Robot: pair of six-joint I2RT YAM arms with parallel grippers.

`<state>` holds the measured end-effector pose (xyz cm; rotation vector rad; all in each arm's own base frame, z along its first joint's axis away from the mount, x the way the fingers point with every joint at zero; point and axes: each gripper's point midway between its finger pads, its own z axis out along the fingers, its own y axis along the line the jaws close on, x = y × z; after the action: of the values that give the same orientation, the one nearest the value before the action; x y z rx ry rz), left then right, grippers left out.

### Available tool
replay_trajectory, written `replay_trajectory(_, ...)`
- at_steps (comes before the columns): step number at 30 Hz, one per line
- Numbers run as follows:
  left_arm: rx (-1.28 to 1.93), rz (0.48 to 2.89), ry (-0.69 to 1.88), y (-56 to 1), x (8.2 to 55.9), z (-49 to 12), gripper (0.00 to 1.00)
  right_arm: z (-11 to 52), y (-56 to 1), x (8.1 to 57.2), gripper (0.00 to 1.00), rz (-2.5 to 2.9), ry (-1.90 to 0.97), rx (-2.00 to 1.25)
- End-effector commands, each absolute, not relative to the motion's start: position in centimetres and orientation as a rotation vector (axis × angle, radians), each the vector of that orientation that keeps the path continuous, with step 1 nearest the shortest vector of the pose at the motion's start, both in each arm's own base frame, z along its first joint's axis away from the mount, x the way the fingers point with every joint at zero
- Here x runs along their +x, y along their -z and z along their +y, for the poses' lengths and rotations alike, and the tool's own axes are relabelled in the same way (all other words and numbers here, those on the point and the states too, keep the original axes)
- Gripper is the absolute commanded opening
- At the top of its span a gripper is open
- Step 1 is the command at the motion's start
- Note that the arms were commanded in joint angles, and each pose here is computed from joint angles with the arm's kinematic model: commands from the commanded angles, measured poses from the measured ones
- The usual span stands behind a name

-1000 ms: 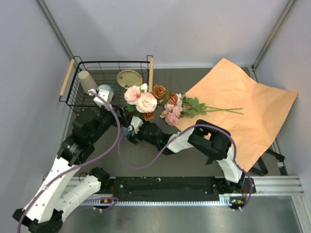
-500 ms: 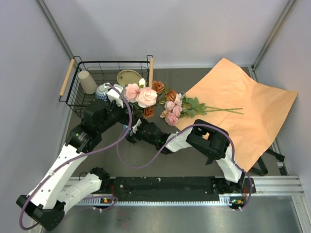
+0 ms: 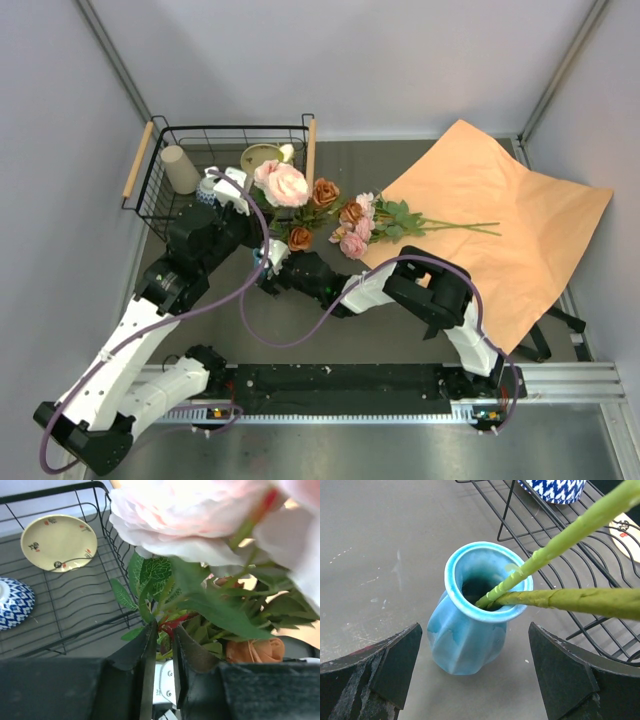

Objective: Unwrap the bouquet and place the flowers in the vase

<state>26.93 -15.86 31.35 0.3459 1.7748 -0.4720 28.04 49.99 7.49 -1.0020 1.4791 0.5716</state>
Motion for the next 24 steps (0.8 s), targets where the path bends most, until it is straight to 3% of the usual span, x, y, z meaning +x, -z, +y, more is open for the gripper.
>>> replay_trajectory(1, 0.308, 1.702, 0.446, -32.8, 27.7, -15.4, 0.15, 51.2, -10.0, 28.6, 0.89, 1.415, -0.603, -0.955)
replay_trajectory(5, 0.308, 1.693, 0.453, -32.5, 27.4, -15.3, 0.0, 51.2, -10.1, 28.7, 0.89, 1.417, -0.606, -0.95)
replay_trajectory(24, 0.043, 1.681, 0.259, -30.2, 25.4, -8.8, 0.0, 51.3, -10.3, 28.5, 0.93, 1.401, -0.679, -0.876)
